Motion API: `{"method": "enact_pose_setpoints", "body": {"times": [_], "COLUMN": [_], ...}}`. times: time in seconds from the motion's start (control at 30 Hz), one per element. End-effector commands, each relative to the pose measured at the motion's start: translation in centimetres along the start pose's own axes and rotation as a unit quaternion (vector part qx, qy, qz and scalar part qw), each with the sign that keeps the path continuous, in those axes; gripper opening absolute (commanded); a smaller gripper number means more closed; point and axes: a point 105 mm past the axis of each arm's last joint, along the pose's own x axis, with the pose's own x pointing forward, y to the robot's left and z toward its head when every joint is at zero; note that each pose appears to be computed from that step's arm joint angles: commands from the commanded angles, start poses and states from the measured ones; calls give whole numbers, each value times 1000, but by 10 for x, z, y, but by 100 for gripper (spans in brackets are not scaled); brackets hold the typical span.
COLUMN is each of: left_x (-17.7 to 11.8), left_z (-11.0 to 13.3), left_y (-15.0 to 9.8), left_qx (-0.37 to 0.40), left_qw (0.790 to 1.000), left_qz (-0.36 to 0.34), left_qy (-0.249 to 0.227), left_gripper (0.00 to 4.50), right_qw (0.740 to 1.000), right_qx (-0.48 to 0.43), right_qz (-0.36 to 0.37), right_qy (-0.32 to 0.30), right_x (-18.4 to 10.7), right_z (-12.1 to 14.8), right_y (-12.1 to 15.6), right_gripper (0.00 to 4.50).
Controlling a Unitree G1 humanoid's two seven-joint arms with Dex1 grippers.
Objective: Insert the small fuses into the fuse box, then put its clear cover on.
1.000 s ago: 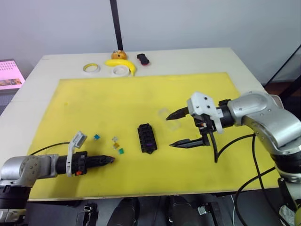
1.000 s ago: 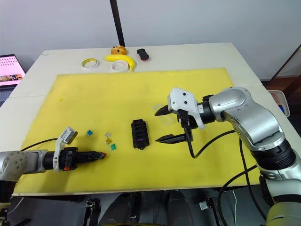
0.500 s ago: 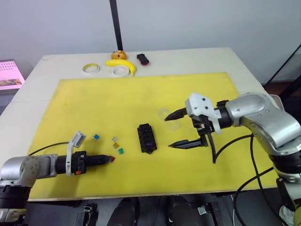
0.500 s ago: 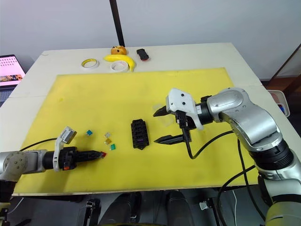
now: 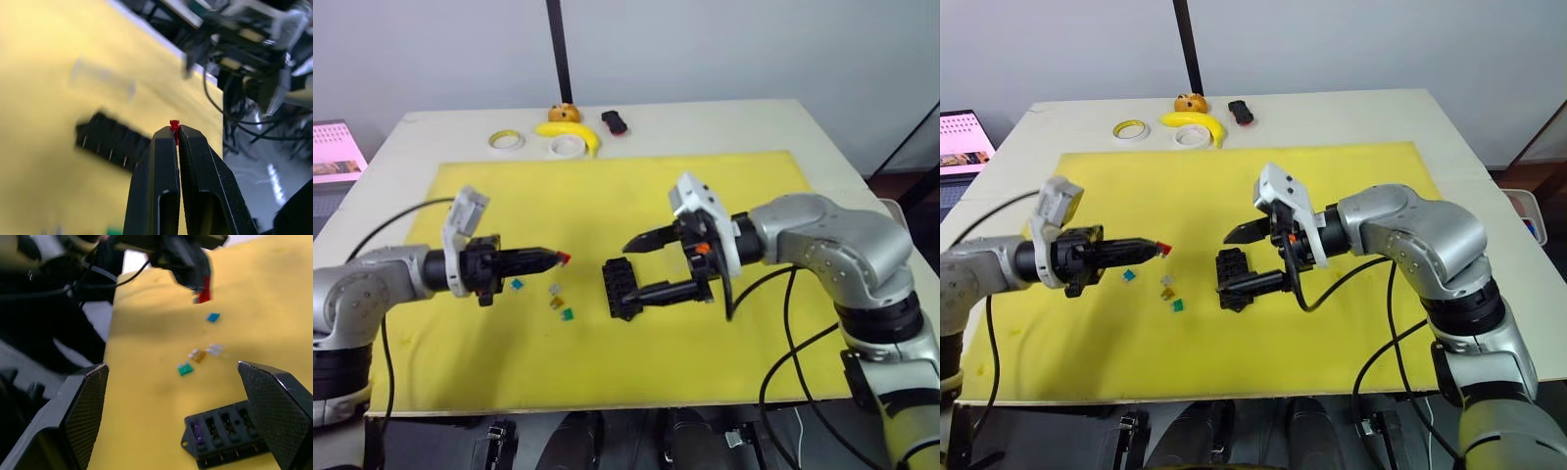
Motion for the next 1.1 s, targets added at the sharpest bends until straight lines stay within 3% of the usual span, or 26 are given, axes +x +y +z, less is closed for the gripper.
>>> {"method": "enact_pose_setpoints", "body": {"times": [0.03, 0.23, 0.33, 0.4, 0.83, 0.93, 1.03, 1.07, 1.1], "left_x": [15, 21, 22, 23, 25, 24, 24, 24, 24], "left_z": [14, 20, 20, 20, 22, 19, 18, 18, 17], "left_y": [-17, -20, -20, -20, -20, -17, -17, -17, -17], "left_qx": [55, 74, 76, 79, 78, 74, 73, 72, 73], "left_qw": [998, 996, 996, 996, 996, 996, 996, 996, 996], "left_qz": [-40, -49, -50, -50, -48, -43, -43, -44, -44], "left_qy": [6, 7, 7, 6, -4, -2, 0, 1, 2], "left_gripper": [6, 6, 0, 0, 0, 0, 0, 0, 0], "right_qw": [999, 999, 999, 999, 999, 999, 999, 999, 999], "right_qx": [11, 23, 24, 24, 24, 22, 21, 21, 21], "right_qz": [12, 20, 23, 20, 25, 27, 27, 27, 27], "right_qy": [-27, -34, -34, -32, -24, -24, -24, -24, -23], "right_x": [4, 14, 17, 18, 22, 24, 25, 25, 25], "right_z": [19, 26, 27, 27, 26, 26, 27, 27, 27], "right_y": [4, 8, 9, 8, 10, 10, 10, 10, 10], "right_gripper": [450, 450, 355, 264, 264, 181, 31, 4, 4]}}
